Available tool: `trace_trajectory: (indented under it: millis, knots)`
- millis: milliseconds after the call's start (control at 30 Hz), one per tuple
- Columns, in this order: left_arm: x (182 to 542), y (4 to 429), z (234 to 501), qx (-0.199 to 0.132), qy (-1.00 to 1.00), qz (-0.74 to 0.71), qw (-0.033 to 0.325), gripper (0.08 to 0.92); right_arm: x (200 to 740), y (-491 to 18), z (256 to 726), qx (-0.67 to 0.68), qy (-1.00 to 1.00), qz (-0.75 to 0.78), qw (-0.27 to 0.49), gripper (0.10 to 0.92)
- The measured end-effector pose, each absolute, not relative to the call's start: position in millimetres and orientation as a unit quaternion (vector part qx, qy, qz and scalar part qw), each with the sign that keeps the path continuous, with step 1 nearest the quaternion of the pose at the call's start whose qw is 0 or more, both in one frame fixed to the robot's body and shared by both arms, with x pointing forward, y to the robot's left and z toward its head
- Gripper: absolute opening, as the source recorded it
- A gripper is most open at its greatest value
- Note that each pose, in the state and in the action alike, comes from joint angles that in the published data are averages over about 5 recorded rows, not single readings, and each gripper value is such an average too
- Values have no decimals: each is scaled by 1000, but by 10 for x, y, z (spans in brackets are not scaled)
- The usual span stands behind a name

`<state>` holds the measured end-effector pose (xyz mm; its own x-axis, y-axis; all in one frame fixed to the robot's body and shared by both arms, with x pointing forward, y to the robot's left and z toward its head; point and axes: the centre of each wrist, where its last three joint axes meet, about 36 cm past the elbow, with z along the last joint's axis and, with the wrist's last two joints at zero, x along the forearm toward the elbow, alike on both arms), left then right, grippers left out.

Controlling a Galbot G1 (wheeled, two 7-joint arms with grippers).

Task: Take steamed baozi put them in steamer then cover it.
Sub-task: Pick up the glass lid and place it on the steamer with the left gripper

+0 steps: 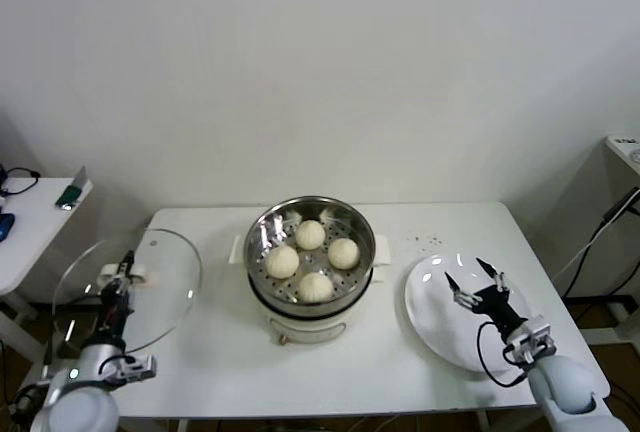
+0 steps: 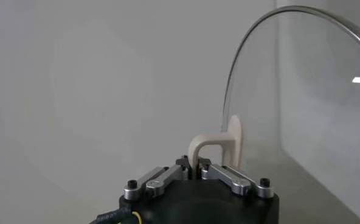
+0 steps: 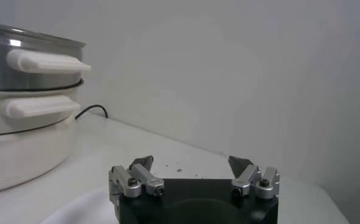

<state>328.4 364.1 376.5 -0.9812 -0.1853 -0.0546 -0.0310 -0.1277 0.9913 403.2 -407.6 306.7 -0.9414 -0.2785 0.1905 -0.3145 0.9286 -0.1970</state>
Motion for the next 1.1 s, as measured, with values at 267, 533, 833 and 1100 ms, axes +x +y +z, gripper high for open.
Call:
trace_trajectory:
  millis: [267,533,833,1100]
  knots:
    - [3257,3367,4201,109,-672,-732,27,157,4108,-4063,3068,159,-976,122,82,823]
    - [3388,2955,4544,101,-690,-717,-6,157,4193,-3983,2988,165,-975,123,86,823]
    - [3560,2265,4647,66,-709,-702,-13,157,4327,-3869,2918,171,-975,117,86,823]
    - [3727,1692,4668,39,-725,-687,-6,157,4396,-3810,2886,173,-974,120,86,823]
